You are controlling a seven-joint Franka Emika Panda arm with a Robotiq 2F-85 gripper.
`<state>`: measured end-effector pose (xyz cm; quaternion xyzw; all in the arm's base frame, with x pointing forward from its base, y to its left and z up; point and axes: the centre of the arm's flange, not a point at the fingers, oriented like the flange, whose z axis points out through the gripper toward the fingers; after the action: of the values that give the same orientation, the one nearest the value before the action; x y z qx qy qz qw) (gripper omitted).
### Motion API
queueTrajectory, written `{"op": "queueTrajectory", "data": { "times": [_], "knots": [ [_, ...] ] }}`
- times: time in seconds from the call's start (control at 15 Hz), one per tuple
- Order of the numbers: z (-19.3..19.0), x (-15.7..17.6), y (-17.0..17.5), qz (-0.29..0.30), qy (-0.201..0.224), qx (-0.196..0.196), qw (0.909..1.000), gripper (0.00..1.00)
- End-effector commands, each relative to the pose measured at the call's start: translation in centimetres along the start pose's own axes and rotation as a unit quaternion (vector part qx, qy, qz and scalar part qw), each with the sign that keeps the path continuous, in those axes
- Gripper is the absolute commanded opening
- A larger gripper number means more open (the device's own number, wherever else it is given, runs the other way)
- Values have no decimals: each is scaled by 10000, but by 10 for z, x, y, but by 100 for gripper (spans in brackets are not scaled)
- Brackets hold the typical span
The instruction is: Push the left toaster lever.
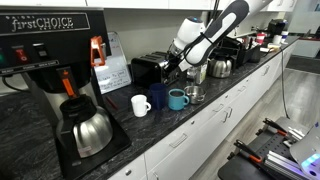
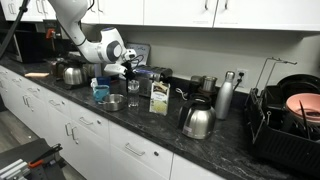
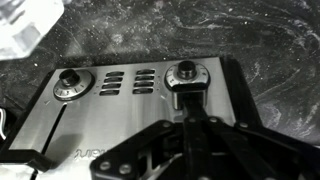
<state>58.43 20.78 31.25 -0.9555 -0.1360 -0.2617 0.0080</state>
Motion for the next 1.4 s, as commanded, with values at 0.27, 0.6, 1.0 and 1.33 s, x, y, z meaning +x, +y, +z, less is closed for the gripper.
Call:
{"op": "queueTrajectory", "data": {
  "times": [0.27, 0.6, 1.0, 1.33],
  "knots": [
    [39, -18, -11, 145, -355, -168, 9991, 0],
    [44, -28, -13, 257, -430, -264, 9984, 0],
    [23, -19, -2, 291, -226, -242, 9990, 0],
    [3, -13, 3, 218, 83, -218, 9995, 0]
  ]
}}
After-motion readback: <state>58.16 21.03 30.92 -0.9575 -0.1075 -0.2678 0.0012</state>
